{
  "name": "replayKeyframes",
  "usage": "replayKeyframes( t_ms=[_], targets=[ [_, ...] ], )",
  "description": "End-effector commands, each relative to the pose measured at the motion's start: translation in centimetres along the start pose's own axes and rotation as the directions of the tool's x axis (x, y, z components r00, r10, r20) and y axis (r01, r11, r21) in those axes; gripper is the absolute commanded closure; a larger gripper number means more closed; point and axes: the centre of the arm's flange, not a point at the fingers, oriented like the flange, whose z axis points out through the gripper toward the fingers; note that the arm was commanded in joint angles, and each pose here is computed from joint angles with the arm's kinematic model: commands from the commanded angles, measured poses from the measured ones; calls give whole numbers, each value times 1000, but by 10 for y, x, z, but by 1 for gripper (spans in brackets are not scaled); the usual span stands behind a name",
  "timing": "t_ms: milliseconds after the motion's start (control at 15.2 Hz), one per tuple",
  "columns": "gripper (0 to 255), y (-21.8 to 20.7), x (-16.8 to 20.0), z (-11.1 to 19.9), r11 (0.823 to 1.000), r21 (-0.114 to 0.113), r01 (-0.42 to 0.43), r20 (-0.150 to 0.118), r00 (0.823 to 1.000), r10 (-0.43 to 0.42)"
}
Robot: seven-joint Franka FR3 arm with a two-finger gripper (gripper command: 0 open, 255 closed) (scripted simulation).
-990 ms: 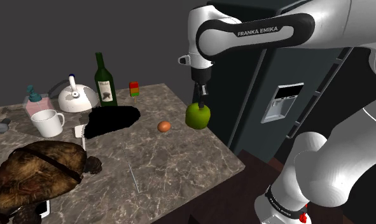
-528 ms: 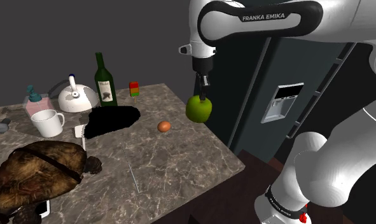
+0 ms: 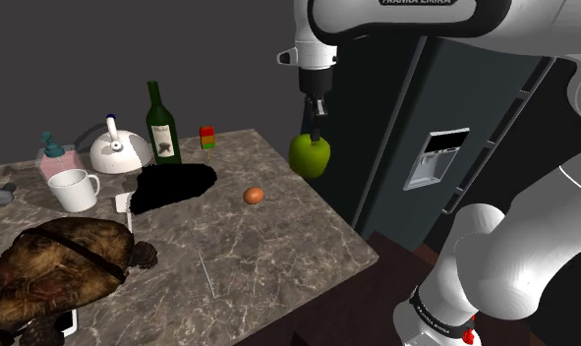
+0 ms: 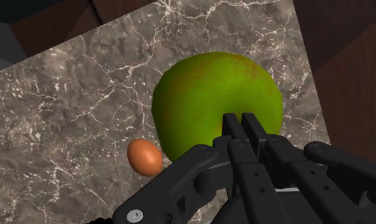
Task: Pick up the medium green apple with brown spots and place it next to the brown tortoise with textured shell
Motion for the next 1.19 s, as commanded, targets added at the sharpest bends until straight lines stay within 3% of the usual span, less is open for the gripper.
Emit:
replayKeyframes(
  t_ms=[0, 924, 1122],
  targets=[
    [255, 0, -3, -12, 1000, 0, 0, 0, 1000, 0],
    [255, -4, -13, -83, 1000, 0, 0, 0, 1000, 0],
    [255, -29, 17, -86, 1000, 0, 0, 0, 1000, 0]
  ],
)
